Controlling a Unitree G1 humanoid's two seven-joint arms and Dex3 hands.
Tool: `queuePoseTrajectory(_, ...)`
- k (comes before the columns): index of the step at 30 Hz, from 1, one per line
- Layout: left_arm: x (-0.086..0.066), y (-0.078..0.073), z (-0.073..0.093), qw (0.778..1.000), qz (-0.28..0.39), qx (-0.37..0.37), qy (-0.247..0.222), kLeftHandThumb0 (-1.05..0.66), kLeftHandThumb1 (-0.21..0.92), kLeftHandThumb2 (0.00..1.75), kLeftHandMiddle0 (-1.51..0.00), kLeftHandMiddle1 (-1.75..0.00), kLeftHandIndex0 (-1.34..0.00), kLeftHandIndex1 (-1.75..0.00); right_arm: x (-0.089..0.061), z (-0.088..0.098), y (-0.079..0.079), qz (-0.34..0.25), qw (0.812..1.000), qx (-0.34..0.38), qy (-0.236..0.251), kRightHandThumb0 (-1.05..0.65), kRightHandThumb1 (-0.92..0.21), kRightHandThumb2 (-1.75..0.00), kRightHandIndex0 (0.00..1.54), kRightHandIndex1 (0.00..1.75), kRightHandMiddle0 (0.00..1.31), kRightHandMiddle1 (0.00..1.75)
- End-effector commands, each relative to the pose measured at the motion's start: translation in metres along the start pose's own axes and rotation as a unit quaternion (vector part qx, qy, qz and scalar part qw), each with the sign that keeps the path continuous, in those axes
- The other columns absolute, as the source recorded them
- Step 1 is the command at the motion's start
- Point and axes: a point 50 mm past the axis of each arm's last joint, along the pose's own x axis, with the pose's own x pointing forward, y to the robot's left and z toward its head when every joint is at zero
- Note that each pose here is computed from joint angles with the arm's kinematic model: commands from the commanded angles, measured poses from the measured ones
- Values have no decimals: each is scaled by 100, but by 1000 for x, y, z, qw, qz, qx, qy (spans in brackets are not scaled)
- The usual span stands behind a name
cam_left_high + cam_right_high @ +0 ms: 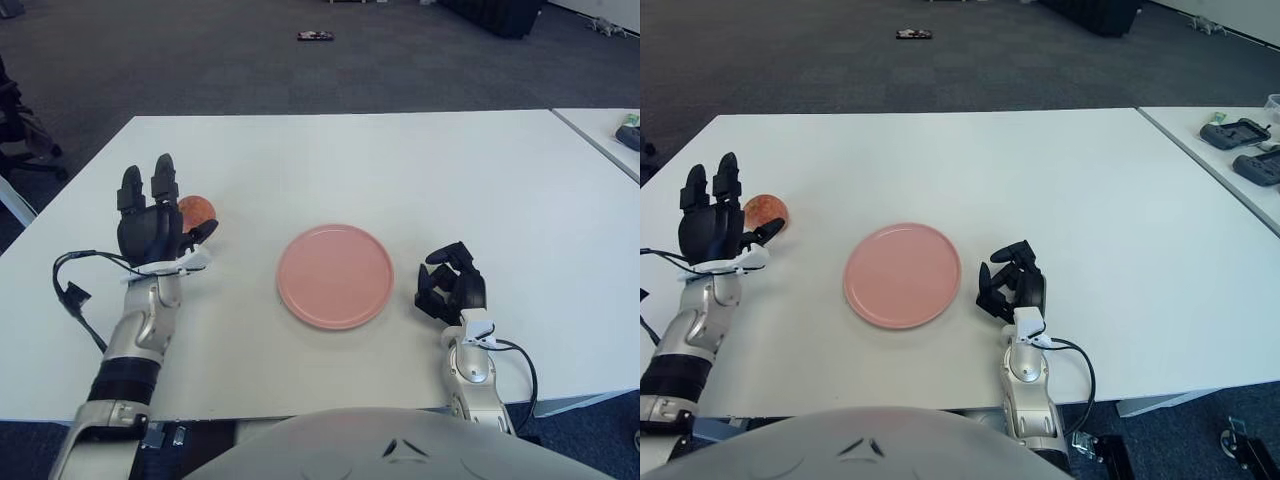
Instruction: Put the apple into the plate.
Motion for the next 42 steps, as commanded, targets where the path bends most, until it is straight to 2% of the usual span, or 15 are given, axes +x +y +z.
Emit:
queuePoseTrajectory(1, 12, -3, 3, 1000, -17, 3, -6, -105, 72, 44, 0, 0, 0, 0, -1, -2, 2, -4, 1000, 1, 11, -42, -51, -108, 84, 174, 46, 175)
queuePoseTrajectory(6, 15, -7, 2, 999, -39, -1, 1, -105, 75, 44, 0, 0, 0, 0, 0, -2, 2, -3, 1000, 1, 11, -42, -51, -109, 85, 175, 46, 175)
queuePoseTrajectory(11, 26, -31, -6, 996, -89, 5, 27, -105, 77, 44, 0, 0, 0, 0, 0, -1, 3, -4, 1000, 0, 11, -42, -50, -109, 84, 174, 46, 175)
queuePoseTrajectory(19, 34, -51, -15, 990, -128, 34, 47, -105, 82, 45, 0, 0, 0, 0, 1, -1, 4, -7, 1000, -4, 10, -42, -50, -110, 84, 174, 47, 175)
queuePoseTrajectory(23, 35, -57, -16, 987, -145, 43, 53, -105, 83, 45, 0, 0, -2, -1, 1, -1, 4, -8, 1000, -3, 9, -42, -49, -110, 85, 174, 47, 175)
queuePoseTrajectory(26, 36, -60, -16, 986, -151, 44, 53, -105, 88, 39, 0, 0, 0, -15, 1, -1, 3, -9, 1000, -2, 9, -43, -49, -111, 86, 174, 48, 175)
queuePoseTrajectory(32, 38, -64, -12, 983, -174, 36, 54, -104, 91, 39, 0, 0, 0, -27, 0, -1, 3, -8, 1000, 1, 6, -43, -49, -111, 87, 174, 48, 175)
queuePoseTrajectory(42, 37, -72, -12, 973, -218, 36, 69, -103, 92, 43, 0, 0, 0, -36, 0, -1, 2, -5, 1000, 1, 2, -43, -49, -111, 88, 175, 48, 175)
